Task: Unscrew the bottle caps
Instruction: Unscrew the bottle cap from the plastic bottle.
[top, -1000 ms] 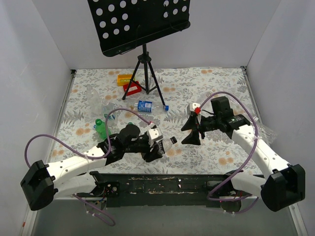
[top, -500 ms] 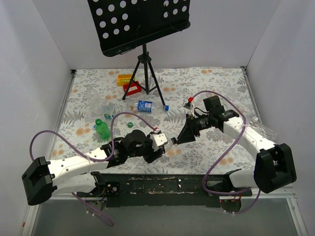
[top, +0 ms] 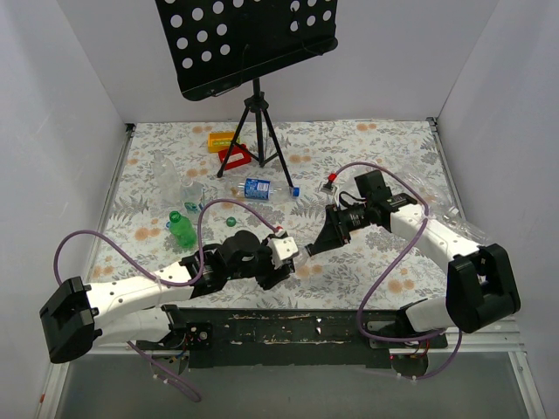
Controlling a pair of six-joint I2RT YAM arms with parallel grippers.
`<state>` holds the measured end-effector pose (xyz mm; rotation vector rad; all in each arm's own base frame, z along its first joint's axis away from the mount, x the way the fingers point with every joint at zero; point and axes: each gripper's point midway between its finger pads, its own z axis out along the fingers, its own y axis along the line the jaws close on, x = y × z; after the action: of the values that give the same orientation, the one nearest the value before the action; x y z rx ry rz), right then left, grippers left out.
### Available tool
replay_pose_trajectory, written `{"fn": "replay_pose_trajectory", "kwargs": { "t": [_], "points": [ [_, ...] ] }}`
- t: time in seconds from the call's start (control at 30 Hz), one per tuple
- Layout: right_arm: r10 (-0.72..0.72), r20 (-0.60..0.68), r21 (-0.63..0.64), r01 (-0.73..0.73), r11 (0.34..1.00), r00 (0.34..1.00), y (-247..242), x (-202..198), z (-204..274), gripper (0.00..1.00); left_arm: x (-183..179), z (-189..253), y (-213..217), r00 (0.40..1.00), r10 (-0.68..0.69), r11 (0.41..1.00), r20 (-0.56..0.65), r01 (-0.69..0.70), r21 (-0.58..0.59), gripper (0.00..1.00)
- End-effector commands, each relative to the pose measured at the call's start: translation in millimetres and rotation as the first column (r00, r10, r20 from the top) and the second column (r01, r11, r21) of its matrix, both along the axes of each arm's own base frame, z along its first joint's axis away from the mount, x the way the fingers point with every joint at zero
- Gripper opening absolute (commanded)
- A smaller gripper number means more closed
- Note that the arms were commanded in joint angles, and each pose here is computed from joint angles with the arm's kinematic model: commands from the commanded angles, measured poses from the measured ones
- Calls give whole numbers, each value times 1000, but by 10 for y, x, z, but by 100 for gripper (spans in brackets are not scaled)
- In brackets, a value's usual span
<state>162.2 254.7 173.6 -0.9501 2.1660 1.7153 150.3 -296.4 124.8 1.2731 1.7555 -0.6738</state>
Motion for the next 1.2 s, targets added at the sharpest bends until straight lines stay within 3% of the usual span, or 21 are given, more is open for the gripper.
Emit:
{"fn": "replay_pose_trajectory", "kwargs": {
  "t": [0.0, 0.17, 0.23, 0.33, 0.4, 0.5, 0.67, 0.83, 1.17],
  "points": [
    [30, 52, 61, -34, 998, 998, 68, 31, 210, 20, 26, 197, -92, 999, -14, 999, 34, 16, -48, 6],
    [70, 160, 78, -83, 993, 985, 36, -6, 246, 3, -61, 229, -89, 999, -32, 997, -3, 31, -76, 7],
    [98, 257, 63, -117, 991, 961, 13, -16, 238, 1, -125, 282, -93, 998, -50, 993, -32, 46, -110, 7],
    [191, 442, 61, -241, 969, 877, -43, -95, 251, 1, -245, 413, -75, 989, -107, 978, -105, 86, -190, 7],
    [240, 548, 56, -321, 945, 801, -71, -146, 276, 1, -286, 520, -31, 975, -148, 962, -164, 103, -254, 7],
    [258, 755, 29, -423, 906, 603, -93, -153, 329, 1, -312, 693, 59, 943, -208, 927, -260, 105, -361, 8],
    [165, 933, -34, -380, 924, 319, -59, 45, 392, 1, -468, 774, 44, 858, -336, 884, -387, 146, -444, 8],
    [176, 935, -57, -359, 932, 309, -71, 100, 399, 1, -538, 758, 36, 768, -412, 863, -490, 156, -481, 7],
    [172, 910, -39, -335, 941, 377, -104, 32, 304, 1, -293, 597, 47, 843, -292, 915, -452, 108, -390, 7]
  ]
}}
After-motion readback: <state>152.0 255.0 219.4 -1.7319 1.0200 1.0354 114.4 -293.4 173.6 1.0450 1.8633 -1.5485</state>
